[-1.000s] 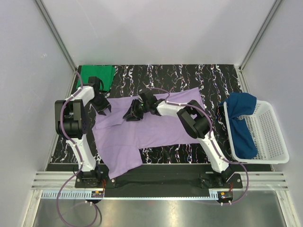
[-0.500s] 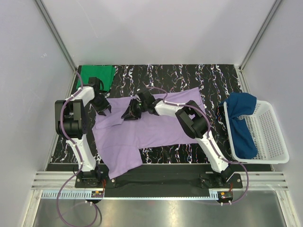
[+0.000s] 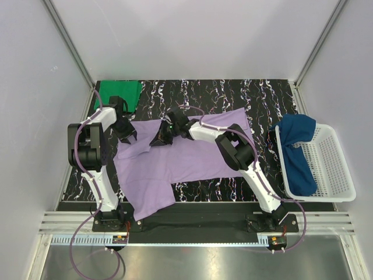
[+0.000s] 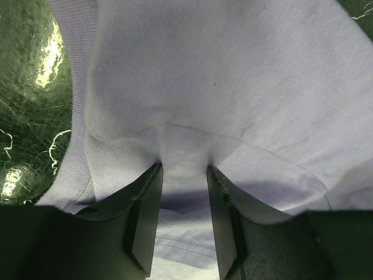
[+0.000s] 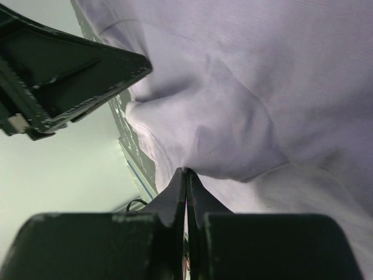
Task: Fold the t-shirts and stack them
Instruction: Fold the tshirt
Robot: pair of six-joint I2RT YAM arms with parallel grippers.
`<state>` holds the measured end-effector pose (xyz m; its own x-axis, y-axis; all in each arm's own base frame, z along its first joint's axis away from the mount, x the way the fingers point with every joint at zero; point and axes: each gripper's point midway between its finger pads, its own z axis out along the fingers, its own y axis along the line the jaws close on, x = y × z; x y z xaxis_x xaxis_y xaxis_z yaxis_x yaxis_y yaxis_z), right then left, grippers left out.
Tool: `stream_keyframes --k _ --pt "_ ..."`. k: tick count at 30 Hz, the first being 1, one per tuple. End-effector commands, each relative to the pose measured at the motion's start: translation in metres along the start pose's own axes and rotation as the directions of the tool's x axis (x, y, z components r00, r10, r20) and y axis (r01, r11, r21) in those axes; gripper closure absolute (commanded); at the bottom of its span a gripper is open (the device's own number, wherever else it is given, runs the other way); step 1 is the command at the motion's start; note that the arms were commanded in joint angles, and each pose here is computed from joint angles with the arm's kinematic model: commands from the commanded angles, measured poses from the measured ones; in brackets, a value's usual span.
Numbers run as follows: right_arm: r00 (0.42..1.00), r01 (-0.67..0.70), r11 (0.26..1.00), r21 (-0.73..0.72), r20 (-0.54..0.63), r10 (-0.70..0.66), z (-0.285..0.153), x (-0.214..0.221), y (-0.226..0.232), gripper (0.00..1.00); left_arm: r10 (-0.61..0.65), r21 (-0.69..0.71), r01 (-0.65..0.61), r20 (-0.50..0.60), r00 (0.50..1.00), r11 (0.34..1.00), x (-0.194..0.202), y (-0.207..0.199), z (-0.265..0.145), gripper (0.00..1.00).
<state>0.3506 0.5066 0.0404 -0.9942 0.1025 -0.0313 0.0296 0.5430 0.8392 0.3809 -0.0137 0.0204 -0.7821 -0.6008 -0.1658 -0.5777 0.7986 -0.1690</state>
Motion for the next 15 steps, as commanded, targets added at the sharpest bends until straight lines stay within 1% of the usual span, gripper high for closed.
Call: stream_keyframes --k 1,7,12,15 --pt "0.997 0.072 0.995 -0.07 0.015 -0.071 -0.015 -0.002 0.049 1.0 0.004 0.019 -0.005 0.063 0.998 1.0 -0.012 -0.002 -0.014 0.58" --pt "1.0 0.006 0.997 -0.073 -0.012 -0.007 -0.036 0.005 0.069 1.0 0.011 0.007 -0.012 0.073 0.997 1.0 -0.013 0.0 -0.014 0.58" --pt "0.987 -0.126 0.991 -0.045 -0.104 0.12 -0.04 0.019 0.067 1.0 0.013 0.002 -0.013 0.074 0.997 1.0 -0.012 0.002 -0.013 0.58" --pt "0.983 -0.158 0.985 -0.069 -0.11 0.15 -0.045 0.019 0.074 1.0 0.018 -0.003 -0.017 0.078 0.997 1.0 -0.013 0.003 -0.013 0.58"
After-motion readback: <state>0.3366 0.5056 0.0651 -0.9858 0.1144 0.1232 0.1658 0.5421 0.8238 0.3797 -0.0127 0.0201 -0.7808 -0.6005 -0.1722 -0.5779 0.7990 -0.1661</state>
